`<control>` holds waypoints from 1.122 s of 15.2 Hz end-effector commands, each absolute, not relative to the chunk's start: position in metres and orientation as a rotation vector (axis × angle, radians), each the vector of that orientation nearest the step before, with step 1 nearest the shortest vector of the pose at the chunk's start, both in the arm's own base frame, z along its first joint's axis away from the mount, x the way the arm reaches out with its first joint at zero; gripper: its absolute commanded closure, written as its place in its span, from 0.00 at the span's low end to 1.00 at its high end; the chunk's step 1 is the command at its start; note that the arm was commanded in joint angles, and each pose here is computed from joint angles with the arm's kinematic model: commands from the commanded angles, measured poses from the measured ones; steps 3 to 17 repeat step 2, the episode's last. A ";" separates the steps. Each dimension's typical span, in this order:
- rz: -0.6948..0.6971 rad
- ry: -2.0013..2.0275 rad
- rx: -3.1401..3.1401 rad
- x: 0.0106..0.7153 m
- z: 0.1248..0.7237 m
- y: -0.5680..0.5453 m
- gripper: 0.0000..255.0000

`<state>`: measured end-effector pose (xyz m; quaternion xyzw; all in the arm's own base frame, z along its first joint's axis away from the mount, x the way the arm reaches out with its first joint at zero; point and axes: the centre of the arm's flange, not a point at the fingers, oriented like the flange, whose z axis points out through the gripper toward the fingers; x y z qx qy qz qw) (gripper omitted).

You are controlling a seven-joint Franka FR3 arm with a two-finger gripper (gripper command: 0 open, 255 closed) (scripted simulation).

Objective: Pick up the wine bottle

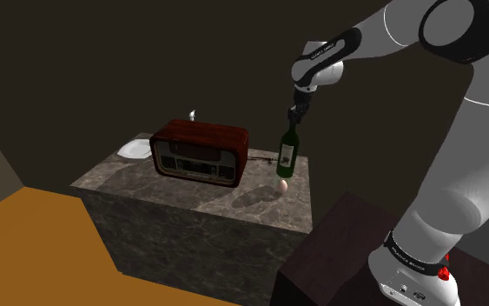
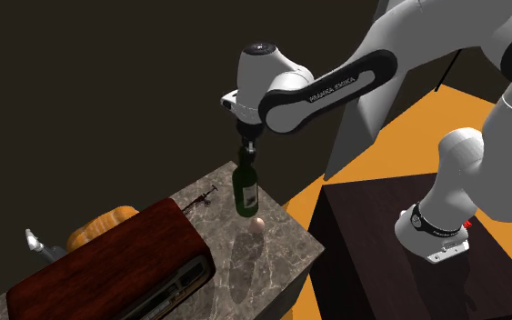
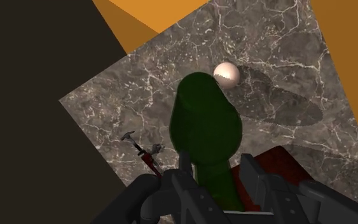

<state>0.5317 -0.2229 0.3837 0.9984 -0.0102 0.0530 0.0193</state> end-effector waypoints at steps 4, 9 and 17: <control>0.165 -0.032 3.098 0.532 0.390 -0.224 1.00; 0.165 -0.032 3.098 0.532 0.390 -0.224 1.00; 0.165 -0.032 3.098 0.532 0.390 -0.224 1.00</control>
